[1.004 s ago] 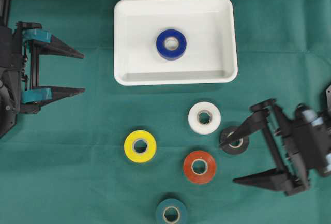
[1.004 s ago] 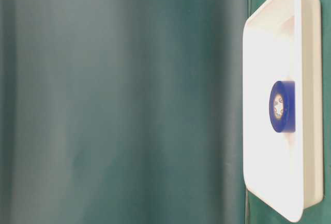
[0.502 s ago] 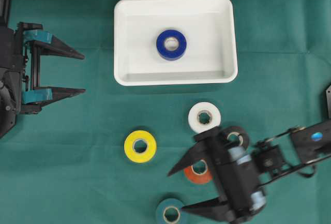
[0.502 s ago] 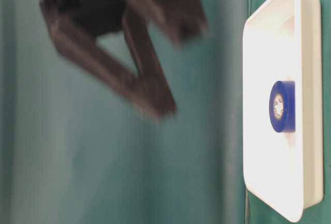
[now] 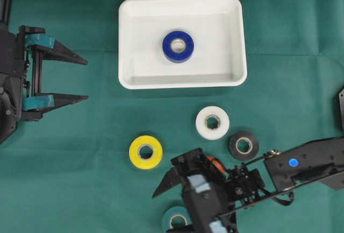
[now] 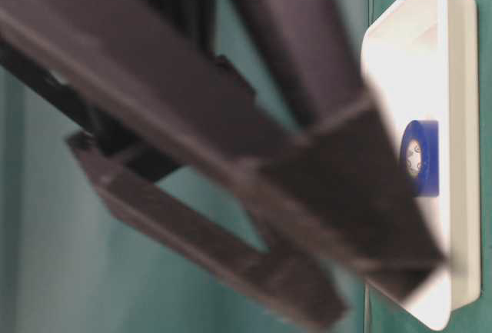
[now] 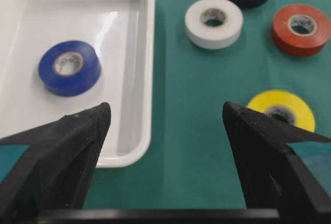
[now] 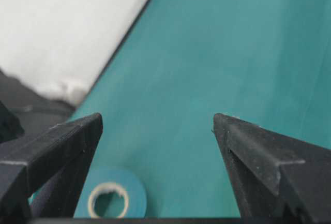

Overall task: Pick up the tape from a random location and place it into the white case.
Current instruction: 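Lower the right gripper onto the teal tape and close on its rim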

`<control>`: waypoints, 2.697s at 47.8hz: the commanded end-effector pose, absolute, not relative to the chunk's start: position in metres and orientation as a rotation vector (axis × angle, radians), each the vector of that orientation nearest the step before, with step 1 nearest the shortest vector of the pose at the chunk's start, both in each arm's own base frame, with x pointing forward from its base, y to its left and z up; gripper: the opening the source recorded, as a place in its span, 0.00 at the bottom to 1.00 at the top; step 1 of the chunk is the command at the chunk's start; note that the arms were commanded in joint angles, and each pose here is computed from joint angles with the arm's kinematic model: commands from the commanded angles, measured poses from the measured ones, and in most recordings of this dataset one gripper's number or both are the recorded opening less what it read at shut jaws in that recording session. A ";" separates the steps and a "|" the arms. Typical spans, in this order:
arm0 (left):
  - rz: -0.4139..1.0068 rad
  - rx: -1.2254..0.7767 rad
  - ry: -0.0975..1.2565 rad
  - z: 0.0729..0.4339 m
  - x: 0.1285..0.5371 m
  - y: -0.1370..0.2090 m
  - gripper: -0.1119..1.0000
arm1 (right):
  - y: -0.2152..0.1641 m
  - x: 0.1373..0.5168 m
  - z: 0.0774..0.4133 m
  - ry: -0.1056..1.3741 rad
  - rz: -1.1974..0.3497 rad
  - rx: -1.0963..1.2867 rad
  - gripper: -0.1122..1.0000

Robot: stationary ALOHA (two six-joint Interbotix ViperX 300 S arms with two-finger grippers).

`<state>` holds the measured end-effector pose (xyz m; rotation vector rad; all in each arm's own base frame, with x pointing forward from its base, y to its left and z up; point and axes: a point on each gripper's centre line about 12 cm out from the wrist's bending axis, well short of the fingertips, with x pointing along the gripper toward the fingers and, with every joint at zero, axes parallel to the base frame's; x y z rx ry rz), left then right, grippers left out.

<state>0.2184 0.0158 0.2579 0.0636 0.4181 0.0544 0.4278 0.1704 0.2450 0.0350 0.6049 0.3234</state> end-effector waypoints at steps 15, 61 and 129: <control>0.048 0.063 0.401 0.263 0.221 0.014 0.86 | 0.170 0.442 0.248 0.909 0.240 0.040 0.93; 0.048 0.064 0.401 0.263 0.221 0.014 0.86 | 0.170 0.443 0.244 1.001 0.220 0.025 0.93; 0.049 0.064 0.404 0.262 0.221 0.015 0.86 | 0.182 0.453 0.177 1.082 0.212 0.012 0.93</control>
